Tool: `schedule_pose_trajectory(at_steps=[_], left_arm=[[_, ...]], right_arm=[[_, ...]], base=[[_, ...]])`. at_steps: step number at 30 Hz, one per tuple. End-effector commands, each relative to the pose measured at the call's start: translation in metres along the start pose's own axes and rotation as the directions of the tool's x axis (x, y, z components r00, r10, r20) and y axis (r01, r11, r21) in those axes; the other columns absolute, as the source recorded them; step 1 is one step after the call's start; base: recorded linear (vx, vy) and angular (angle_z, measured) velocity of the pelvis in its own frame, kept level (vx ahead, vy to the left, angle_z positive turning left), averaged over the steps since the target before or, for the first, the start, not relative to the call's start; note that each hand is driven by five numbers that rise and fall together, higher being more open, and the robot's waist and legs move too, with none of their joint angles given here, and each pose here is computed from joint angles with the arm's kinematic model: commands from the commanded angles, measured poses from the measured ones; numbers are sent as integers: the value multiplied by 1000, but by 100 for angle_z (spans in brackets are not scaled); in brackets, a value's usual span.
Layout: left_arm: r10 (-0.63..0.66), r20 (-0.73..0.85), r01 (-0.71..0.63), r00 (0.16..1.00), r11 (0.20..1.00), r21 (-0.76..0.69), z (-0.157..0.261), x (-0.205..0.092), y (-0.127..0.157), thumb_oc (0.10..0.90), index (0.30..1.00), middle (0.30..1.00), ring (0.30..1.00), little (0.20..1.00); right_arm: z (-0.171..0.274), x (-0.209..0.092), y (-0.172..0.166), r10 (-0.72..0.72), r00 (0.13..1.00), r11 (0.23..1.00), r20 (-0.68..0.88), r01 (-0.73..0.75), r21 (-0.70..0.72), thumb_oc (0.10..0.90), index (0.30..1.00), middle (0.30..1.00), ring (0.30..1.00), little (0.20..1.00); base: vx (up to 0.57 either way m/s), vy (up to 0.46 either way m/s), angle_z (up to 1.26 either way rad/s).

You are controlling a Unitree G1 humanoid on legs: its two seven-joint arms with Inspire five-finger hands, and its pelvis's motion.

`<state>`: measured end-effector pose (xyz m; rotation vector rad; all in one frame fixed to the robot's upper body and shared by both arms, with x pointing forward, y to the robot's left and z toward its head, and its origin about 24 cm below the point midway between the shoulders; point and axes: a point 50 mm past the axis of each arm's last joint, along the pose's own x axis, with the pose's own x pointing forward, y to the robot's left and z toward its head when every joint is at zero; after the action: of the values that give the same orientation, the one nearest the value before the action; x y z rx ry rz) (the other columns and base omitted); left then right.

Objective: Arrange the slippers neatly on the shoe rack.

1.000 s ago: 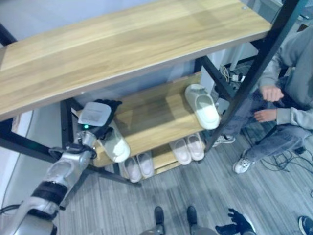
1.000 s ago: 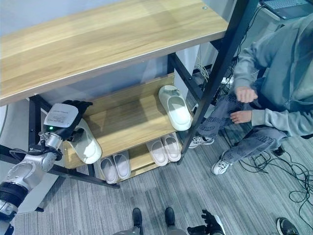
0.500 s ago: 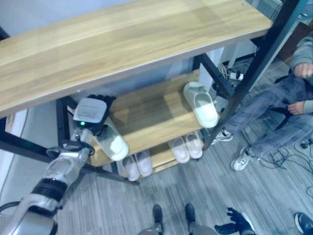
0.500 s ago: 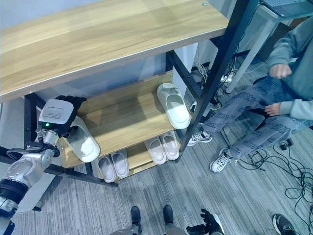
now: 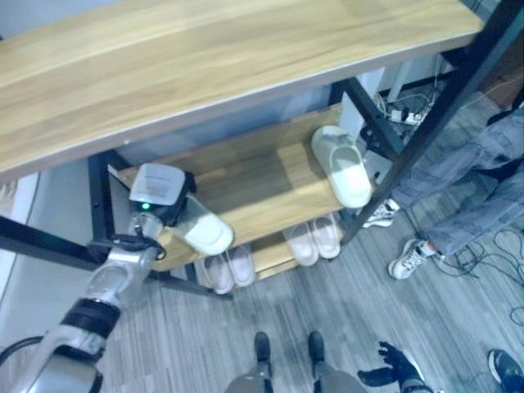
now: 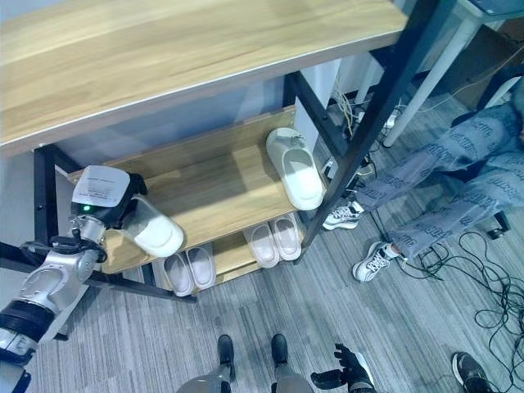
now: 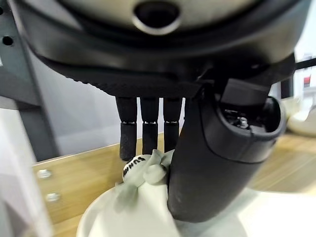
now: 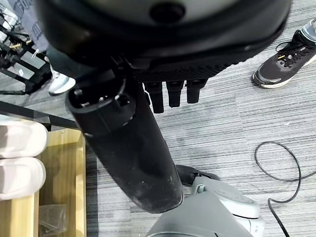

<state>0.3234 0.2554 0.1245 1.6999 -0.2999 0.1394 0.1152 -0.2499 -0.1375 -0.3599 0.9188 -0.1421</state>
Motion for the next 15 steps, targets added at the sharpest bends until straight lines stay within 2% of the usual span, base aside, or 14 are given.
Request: schedule_pose_trajectory(at_steps=[1, 6, 15], left_arm=[[238, 51, -235, 970, 970, -58, 16, 30, 46, 400, 300, 300, 300, 300], [273, 168, -258, 947, 960, -108, 49, 38, 48, 400, 300, 300, 300, 300], [382, 354, -334, 854, 923, -190, 113, 62, 74, 400, 300, 300, 300, 300]], right_arm=[[2, -3, -4, -20, 999, 1000, 43, 21, -16, 800, 900, 900, 900, 900], [6, -2, -5, -24, 998, 999, 59, 26, -20, 800, 900, 900, 900, 900], [18, 1, -9, -55, 992, 998, 114, 57, -12, 800, 900, 900, 900, 900]], base=[[0, 0, 0], [0, 0, 0], [14, -2, -8]])
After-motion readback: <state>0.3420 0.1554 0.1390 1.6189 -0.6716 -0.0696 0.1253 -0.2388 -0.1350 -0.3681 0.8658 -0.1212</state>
